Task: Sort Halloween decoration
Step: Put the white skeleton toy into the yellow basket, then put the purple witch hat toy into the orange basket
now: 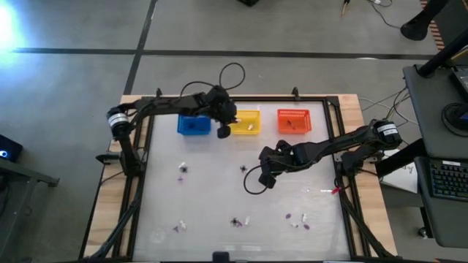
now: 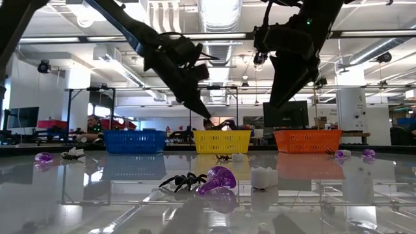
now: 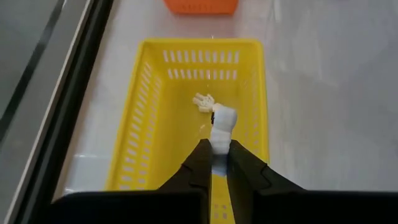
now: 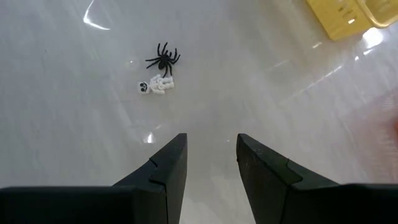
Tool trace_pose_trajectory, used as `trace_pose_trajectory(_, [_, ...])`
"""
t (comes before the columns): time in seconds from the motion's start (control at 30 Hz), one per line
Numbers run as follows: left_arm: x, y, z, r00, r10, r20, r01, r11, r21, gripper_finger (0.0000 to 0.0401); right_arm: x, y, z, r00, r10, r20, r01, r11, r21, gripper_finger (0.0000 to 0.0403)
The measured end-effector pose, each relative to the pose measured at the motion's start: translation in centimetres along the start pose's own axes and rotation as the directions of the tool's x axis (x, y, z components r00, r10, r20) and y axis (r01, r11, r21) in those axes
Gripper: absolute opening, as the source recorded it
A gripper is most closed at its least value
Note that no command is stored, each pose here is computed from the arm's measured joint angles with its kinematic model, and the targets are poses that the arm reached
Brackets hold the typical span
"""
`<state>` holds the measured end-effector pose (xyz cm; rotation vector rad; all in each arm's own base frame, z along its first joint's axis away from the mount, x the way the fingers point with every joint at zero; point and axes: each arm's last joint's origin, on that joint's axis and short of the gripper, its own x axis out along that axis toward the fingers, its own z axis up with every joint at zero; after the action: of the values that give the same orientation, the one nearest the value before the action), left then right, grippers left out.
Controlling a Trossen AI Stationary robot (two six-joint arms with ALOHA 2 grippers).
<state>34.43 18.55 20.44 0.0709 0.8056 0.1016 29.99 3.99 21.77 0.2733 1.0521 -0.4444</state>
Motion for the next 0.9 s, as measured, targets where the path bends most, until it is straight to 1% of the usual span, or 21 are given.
trace_pose_trajectory(0.07, [0.1, 0.3, 0.4, 1.0, -0.008, -0.02, 0.008, 1.0, 0.001, 0.0019, 0.0, 0.0, 0.0, 1.0, 0.0, 0.0, 0.0, 1.0, 0.0, 0.0132])
trace_pose_trajectory(0.27, [0.0, 0.6, 1.0, 0.998, -0.022, -0.054, 0.023, 1.0, 0.001, 0.0071, 0.0, 0.1, 0.0, 1.0, 0.001, -0.001, -0.001, 1.0, 0.0, 0.0132])
trace_pose_trajectory(0.43, [-0.1, 0.5, 0.8, 0.996, -0.035, -0.081, 0.034, 0.999, -0.006, 0.0102, 0.0, 0.0, -0.1, 1.0, -0.004, -0.007, 0.004, 1.0, -0.002, 0.0132])
trace_pose_trajectory(0.53, [-0.2, 0.2, 0.3, 0.99, -0.058, -0.13, 0.056, 0.998, -0.022, 0.0111, 0.0, -0.1, -0.3, 1.0, -0.013, -0.022, 0.013, 1.0, -0.007, 0.0132])
trace_pose_trajectory(0.7, [-0.4, -0.5, -0.8, 0.962, -0.147, -0.23, 0.135, 0.988, -0.07, 0.0114, -0.1, -0.2, -0.9, 0.996, -0.044, -0.072, 0.044, 0.999, -0.008, 0.0132])
trace_pose_trajectory(0.8, [-0.5, -1.2, -1.4, 0.937, -0.225, -0.267, 0.204, 0.973, -0.105, 0.0114, -0.3, -0.1, -1.4, 0.993, -0.061, -0.1, 0.06, 0.998, -0.015, 0.0132])
trace_pose_trajectory(0.9, [-0.8, -2.3, -1.8, 0.912, -0.285, -0.293, 0.259, 0.958, -0.126, 0.0114, -0.4, 0.4, -2.0, 0.992, -0.06, -0.108, 0.061, 0.998, 0.002, 0.0132])
